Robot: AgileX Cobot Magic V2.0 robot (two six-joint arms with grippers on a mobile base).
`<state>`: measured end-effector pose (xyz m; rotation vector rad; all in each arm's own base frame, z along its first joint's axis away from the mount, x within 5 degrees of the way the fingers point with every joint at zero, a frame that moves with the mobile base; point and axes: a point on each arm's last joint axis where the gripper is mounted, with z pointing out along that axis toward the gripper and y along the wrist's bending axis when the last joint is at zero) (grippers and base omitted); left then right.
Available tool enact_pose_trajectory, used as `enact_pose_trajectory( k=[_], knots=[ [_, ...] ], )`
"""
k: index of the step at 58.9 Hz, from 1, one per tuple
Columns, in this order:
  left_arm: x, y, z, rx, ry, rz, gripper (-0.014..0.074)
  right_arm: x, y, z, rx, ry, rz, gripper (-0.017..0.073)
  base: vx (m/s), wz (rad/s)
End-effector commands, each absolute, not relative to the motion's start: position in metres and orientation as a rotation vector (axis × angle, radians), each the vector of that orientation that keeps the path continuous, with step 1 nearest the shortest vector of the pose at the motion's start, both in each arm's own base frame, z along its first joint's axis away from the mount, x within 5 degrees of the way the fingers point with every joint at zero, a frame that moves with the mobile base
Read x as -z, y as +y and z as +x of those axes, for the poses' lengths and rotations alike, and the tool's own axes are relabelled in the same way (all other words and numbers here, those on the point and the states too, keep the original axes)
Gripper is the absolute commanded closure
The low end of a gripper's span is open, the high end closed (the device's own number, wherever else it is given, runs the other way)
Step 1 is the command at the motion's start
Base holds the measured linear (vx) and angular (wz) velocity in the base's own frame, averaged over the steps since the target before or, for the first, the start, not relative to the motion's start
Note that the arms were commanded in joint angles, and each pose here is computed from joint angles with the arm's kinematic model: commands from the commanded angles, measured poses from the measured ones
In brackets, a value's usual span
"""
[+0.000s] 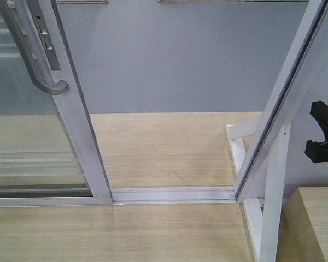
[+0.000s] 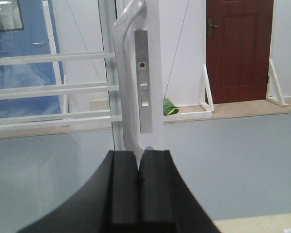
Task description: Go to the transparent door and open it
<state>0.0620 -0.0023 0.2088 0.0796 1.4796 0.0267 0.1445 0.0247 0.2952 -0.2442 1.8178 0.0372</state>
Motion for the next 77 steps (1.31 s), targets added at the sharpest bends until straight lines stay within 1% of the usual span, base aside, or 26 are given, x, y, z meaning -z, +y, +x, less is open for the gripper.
enact_pose_trajectory(
  k=[1, 7, 13, 35, 39, 43, 48, 52, 57, 59, 63, 64, 70, 77],
  knots=[
    [-0.202, -0.002, 0.056, -0.026, 1.442, 0.078, 0.0601, -0.313, 0.025, 0.146, -0.039, 1.706, -0.243, 0.0216, 0.00, 0.00],
    [-0.196, -0.002, 0.058, -0.022, 1.531, 0.085, 0.0601, -0.313, 0.025, 0.146, -0.039, 1.706, -0.243, 0.0216, 0.00, 0.00],
    [-0.193, -0.003, 0.060, -0.022, 1.576, 0.088, 0.0601, -0.312, 0.025, 0.146, -0.039, 1.708, -0.243, 0.0216, 0.00, 0.01],
    [-0.192, -0.003, 0.060, -0.022, 1.582, 0.088, 0.0600, -0.312, 0.025, 0.146, -0.040, 1.705, -0.243, 0.0216, 0.00, 0.00],
    [-0.192, -0.003, 0.060, -0.022, 1.582, 0.088, 0.0600, -0.309, 0.024, 0.141, -0.032, 1.690, -0.250, 0.0220, 0.00, 0.00],
    [-0.192, -0.003, 0.060, -0.022, 1.582, 0.088, 0.0600, -0.306, 0.018, 0.129, 0.017, 1.637, -0.249, 0.0253, 0.00, 0.00],
    [-0.192, -0.003, 0.060, -0.022, 1.582, 0.089, 0.0601, -0.292, 0.009, 0.108, 0.055, 1.565, -0.192, 0.0335, 0.00, 0.00],
    [-0.192, -0.003, 0.060, -0.022, 1.582, 0.089, 0.0601, -0.273, 0.003, 0.088, 0.080, 1.482, -0.130, 0.0429, 0.00, 0.00],
    [-0.192, -0.003, 0.060, -0.022, 1.582, 0.089, 0.0601, -0.243, 0.000, 0.071, 0.075, 1.432, -0.060, 0.0547, 0.00, 0.00],
    [-0.192, -0.003, 0.060, -0.022, 1.582, 0.089, 0.0601, -0.233, -0.001, 0.067, 0.062, 1.428, -0.035, 0.0574, 0.00, 0.00],
    [-0.192, -0.003, 0.060, -0.022, 1.582, 0.089, 0.0601, -0.207, -0.001, 0.061, 0.051, 1.427, -0.006, 0.0571, 0.00, 0.00],
    [-0.192, -0.003, 0.060, -0.022, 1.582, 0.089, 0.0601, -0.204, -0.002, 0.059, 0.052, 1.456, -0.002, 0.0571, 0.00, 0.00],
    [-0.192, -0.003, 0.060, -0.022, 1.581, 0.089, 0.0601, -0.195, -0.002, 0.057, 0.095, 1.556, -0.035, 0.0570, 0.00, 0.00],
    [-0.192, -0.003, 0.060, -0.022, 1.580, 0.089, 0.0601, -0.195, -0.002, 0.056, 0.090, 1.559, -0.032, 0.0569, 0.00, 0.00]
  ],
)
